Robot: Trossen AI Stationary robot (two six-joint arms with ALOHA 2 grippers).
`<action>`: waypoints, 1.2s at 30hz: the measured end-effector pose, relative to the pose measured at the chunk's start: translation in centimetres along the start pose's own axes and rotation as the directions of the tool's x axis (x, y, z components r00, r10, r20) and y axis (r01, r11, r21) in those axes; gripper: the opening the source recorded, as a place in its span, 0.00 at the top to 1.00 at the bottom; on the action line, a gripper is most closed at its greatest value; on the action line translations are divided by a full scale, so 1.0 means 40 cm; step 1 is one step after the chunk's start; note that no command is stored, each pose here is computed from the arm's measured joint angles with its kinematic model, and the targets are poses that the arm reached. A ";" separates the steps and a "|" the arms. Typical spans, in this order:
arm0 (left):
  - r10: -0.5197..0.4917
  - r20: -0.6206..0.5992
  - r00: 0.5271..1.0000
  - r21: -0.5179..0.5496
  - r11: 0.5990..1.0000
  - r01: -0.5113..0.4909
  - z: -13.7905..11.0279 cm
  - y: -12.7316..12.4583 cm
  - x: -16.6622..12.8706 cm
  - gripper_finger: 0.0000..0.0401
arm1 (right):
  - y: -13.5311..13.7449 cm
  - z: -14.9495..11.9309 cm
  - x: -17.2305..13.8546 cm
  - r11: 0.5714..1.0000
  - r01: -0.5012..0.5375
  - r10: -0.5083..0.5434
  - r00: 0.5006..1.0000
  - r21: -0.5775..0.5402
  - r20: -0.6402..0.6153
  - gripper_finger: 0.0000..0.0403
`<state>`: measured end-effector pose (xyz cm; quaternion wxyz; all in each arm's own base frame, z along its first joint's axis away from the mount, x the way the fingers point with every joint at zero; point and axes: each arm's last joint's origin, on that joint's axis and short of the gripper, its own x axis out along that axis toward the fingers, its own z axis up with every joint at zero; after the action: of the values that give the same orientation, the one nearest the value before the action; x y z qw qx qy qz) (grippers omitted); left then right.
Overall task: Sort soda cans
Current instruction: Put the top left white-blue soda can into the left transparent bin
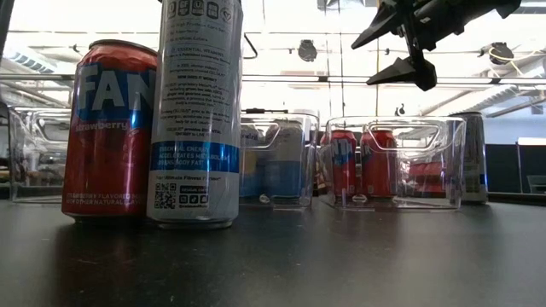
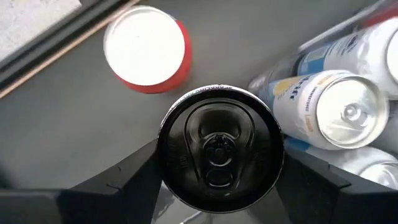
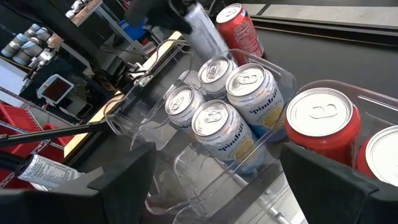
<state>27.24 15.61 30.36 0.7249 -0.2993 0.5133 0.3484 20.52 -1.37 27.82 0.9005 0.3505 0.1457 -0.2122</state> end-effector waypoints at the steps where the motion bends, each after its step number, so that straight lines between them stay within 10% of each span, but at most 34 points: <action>1: -0.003 0.009 1.000 -0.002 1.000 0.003 -0.003 0.003 -0.012 0.32 | 0.000 0.000 0.000 1.000 0.000 0.000 1.000 0.000 0.000 0.17; 20: -0.097 0.258 0.961 -0.090 0.988 0.124 -0.152 0.092 -0.290 0.32 | 0.000 0.000 0.000 1.000 0.003 -0.002 1.000 -0.028 0.003 0.17; 36: 0.020 0.128 0.992 -0.238 0.971 0.011 -0.328 0.144 -0.355 0.32 | -0.001 0.001 0.000 0.999 0.007 -0.007 1.000 -0.045 0.008 0.17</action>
<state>12.25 5.75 39.59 0.7148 -0.3597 0.4204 0.4278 20.51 -1.40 27.83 0.9079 0.3290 0.1483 -0.2133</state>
